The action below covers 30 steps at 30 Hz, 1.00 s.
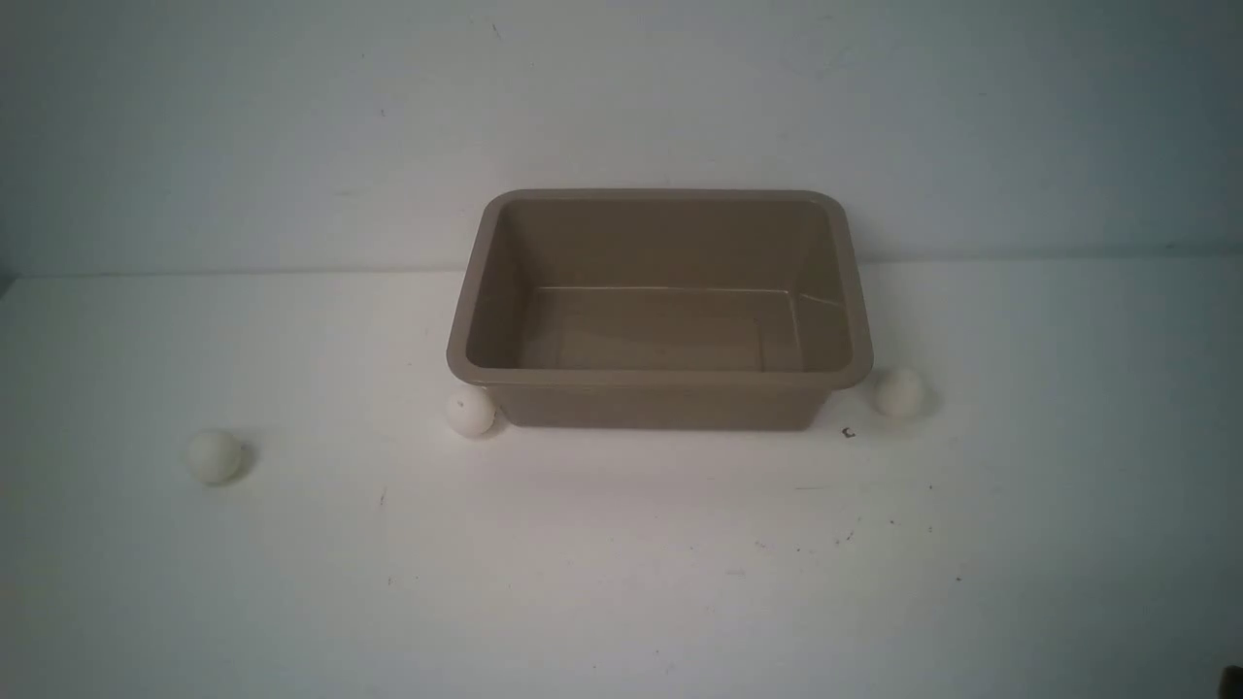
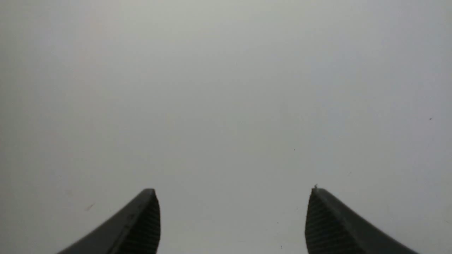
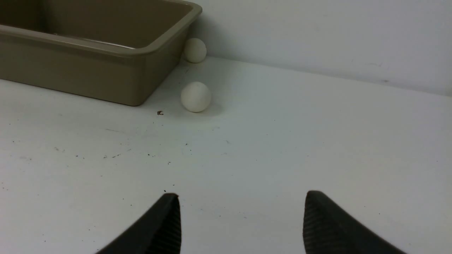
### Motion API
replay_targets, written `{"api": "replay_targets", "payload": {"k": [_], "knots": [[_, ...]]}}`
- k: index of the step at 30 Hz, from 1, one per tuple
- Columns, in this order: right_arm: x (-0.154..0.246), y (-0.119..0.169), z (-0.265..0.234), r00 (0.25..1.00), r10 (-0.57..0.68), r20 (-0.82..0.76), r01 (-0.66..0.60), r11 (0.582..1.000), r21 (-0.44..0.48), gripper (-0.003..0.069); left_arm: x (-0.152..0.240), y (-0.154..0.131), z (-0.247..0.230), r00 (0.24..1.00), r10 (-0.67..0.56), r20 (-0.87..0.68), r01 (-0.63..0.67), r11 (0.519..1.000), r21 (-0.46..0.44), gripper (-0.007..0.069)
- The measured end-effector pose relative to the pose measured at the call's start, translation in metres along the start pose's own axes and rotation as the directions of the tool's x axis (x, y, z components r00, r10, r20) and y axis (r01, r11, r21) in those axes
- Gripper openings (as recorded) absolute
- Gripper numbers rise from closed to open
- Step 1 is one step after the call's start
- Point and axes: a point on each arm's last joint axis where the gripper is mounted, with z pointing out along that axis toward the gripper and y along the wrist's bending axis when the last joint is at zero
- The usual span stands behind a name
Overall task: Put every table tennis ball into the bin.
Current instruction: Use the left arm to clamp the table tennis ball closest to it
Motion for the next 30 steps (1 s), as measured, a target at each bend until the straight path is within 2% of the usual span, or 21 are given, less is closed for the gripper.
{"api": "replay_targets", "payload": {"k": [18,26,30], "knots": [[0.000,0.000,0.000,1.000,0.000,0.000,0.000,1.000,0.000,0.0429,0.021,-0.001,0.000,0.985,-0.033,-0.171,0.034,0.999,0.001,0.0499],[0.000,0.000,0.000,1.000,0.000,0.000,0.000,1.000,0.000,0.0429,0.019,-0.005,0.000,0.971,-0.183,-0.157,0.189,0.982,0.024,0.0499],[0.000,0.000,0.000,1.000,0.000,0.000,0.000,1.000,0.000,0.0429,0.018,-0.008,0.000,0.947,-0.282,-0.157,0.291,0.956,0.039,0.0499]]}}
